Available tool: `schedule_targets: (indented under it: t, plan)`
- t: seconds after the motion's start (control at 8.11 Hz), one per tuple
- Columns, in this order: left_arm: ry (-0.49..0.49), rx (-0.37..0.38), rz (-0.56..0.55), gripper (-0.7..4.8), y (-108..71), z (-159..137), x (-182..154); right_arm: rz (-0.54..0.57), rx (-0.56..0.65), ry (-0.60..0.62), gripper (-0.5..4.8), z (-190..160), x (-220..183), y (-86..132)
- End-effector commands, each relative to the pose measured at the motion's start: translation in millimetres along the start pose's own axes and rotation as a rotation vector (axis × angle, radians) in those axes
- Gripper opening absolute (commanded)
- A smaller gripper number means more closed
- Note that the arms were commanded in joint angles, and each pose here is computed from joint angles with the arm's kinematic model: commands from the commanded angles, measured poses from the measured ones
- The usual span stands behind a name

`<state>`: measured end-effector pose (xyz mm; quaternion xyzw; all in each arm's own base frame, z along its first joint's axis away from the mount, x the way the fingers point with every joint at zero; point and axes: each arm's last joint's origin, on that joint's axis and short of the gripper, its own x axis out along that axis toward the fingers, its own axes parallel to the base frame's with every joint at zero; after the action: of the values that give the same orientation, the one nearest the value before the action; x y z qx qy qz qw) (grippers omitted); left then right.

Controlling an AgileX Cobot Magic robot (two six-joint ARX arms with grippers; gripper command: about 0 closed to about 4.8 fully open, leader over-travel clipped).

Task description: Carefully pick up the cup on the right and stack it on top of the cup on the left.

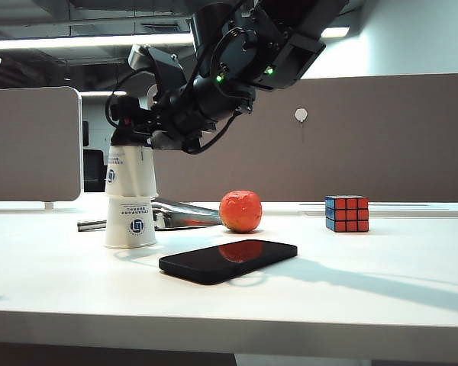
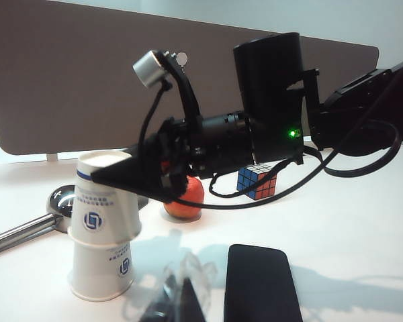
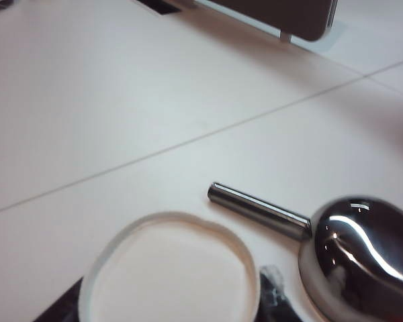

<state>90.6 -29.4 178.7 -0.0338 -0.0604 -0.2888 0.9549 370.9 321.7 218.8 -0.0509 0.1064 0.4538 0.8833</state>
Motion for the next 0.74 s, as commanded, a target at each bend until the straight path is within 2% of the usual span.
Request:
schedule_targets:
  t: [0.12,0.25,0.49,0.62,0.74]
  plan:
    - [-0.027,0.009,-0.007,-0.05,-0.5,3,0,0.004,0.008,0.035,3.07,-7,3,1]
    - [-0.027,0.009,-0.008,-0.05,-0.5,3,0,0.007,0.021,0.051,3.95,-14,6,0]
    - [-0.026,0.009,-0.011,-0.05,-0.6,3,0,0.008,0.047,0.066,4.1,-19,8,0]
    - [-0.026,0.009,-0.011,-0.05,-0.6,3,0,0.019,0.046,0.061,4.34,-18,8,1]
    - [-0.026,0.01,-0.01,-0.05,-0.6,3,0,-0.027,0.052,-0.11,4.32,24,-10,-6]
